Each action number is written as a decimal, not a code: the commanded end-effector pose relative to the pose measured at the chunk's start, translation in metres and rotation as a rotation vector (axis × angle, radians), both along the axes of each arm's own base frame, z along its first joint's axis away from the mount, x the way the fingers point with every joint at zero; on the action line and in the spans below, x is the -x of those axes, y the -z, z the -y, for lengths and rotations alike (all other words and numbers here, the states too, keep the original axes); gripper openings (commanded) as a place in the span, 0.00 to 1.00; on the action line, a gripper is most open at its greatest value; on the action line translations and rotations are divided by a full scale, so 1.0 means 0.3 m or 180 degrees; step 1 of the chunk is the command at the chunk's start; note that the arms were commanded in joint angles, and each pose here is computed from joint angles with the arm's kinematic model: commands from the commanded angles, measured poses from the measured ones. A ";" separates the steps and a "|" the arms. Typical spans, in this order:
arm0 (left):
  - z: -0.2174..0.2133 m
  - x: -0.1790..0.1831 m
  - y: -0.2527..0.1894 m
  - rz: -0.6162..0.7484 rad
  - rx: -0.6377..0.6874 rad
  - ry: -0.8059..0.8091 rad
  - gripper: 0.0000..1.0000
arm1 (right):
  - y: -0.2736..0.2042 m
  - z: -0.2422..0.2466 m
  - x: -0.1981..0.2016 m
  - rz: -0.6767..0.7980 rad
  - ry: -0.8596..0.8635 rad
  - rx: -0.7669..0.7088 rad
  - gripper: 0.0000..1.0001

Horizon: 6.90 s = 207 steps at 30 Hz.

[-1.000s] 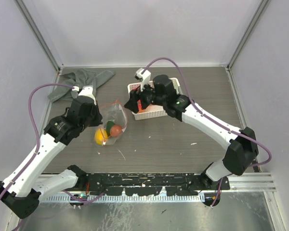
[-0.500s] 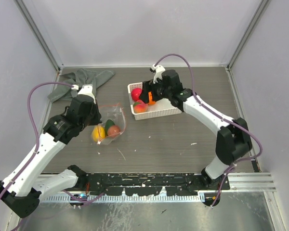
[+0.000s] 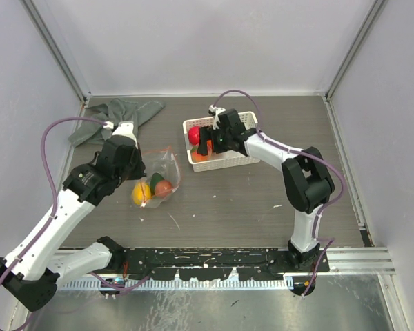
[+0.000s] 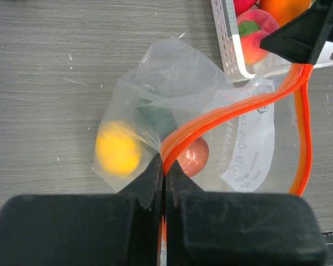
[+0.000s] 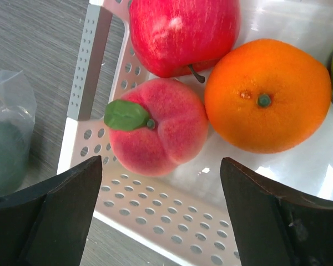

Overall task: Place the food in the zip-top bag and seal the zipper
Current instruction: Pick up the fake fruit from the bin, then place the fake fruit in the zipper food storage bag, then pick up the fake fruit from the bin.

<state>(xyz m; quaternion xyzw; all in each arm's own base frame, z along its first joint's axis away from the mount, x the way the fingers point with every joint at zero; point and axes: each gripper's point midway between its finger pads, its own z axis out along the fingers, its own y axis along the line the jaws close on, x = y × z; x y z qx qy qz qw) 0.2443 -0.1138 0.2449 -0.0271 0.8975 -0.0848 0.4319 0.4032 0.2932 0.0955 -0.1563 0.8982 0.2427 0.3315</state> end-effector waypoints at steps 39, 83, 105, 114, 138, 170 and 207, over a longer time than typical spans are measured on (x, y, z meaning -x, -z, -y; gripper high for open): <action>0.041 -0.023 -0.042 0.0089 0.0205 0.0057 0.00 | -0.178 0.012 -0.055 0.0642 0.0068 -0.0129 0.61; 0.120 -0.021 -0.071 0.0091 0.0527 0.0302 0.00 | -0.612 -0.432 0.664 0.1374 -0.2082 -0.0755 0.59; 0.208 0.028 -0.063 -0.0041 0.0858 0.0705 0.00 | -0.453 -0.454 0.450 0.1298 -0.0774 -0.0752 0.62; 0.207 0.029 -0.051 -0.0050 0.0876 0.0677 0.00 | -0.424 -0.474 0.446 0.1245 -0.0784 -0.0770 0.80; 0.129 -0.001 0.008 -0.0101 0.0578 0.0268 0.00 | -0.511 -0.427 0.500 0.1377 -0.1009 -0.0777 1.00; 0.074 -0.113 0.001 0.0096 0.0073 0.0034 0.00 | -0.617 0.153 0.111 0.1666 0.0266 0.0138 1.00; 0.050 -0.108 -0.016 0.0196 -0.0014 0.0054 0.00 | -0.015 0.354 -0.549 0.1124 0.1450 0.0393 0.99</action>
